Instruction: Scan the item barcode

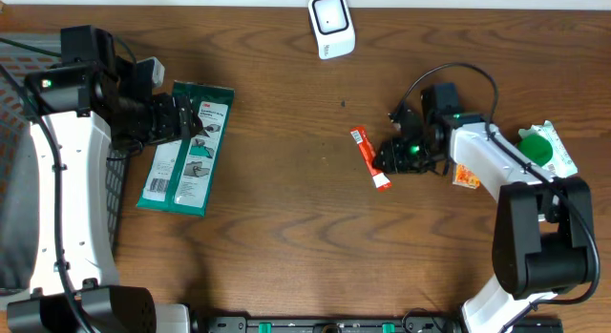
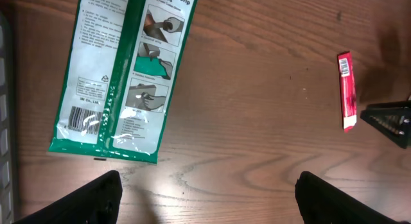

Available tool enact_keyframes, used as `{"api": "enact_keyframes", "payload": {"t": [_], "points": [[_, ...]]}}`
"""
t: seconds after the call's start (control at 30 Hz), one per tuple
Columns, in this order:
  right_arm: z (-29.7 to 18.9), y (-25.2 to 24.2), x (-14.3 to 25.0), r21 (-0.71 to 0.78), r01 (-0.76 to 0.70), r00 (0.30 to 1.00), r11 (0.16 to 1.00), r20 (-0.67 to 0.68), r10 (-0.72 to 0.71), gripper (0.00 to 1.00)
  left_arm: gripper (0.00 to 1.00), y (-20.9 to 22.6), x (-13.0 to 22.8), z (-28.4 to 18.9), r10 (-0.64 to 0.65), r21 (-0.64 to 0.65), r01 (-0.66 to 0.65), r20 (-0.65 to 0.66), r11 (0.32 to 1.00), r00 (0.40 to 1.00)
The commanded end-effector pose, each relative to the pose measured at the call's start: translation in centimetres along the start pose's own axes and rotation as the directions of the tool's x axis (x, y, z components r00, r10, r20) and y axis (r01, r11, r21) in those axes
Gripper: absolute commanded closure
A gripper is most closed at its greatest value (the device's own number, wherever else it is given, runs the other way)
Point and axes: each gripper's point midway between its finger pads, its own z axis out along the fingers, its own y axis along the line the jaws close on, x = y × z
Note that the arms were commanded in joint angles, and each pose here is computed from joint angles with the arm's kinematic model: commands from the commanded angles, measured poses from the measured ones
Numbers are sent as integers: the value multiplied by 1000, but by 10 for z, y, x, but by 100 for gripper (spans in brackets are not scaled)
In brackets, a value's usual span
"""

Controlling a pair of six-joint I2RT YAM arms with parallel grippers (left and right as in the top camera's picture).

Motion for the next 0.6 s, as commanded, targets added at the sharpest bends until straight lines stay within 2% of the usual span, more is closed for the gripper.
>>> {"api": "enact_keyframes", "payload": {"t": [0.0,0.1,0.23,0.27,0.3,0.33,0.47,0.57], "points": [[14,-6,13,46,9,1000,999,-10,-9,62,13,-2,1,-4,-2,5,2,9,1000,1000],[21,-22,19,130,-6,1000,992,1,6,63,13,-2,1,-4,-2,5,2,9,1000,1000],[32,-18,22,93,11,999,996,30,-13,62,13,-2,1,-4,-3,5,3,9,1000,1000],[34,-16,23,82,17,999,996,32,-20,68,13,-2,1,-4,-2,5,2,9,1000,1000],[35,-15,23,85,16,999,996,31,-19,86,13,-2,1,-4,-3,5,3,9,1000,1000],[34,-16,22,96,10,999,995,33,-13,96,13,-2,1,-4,-2,5,2,9,1000,1000],[9,-21,8,193,-11,998,981,60,-1,99,13,-2,1,-4,-3,5,3,9,1000,1000],[-32,-29,-5,376,-5,994,927,102,-36,99,13,-2,1,-4,-3,5,3,9,1000,1000]]}}
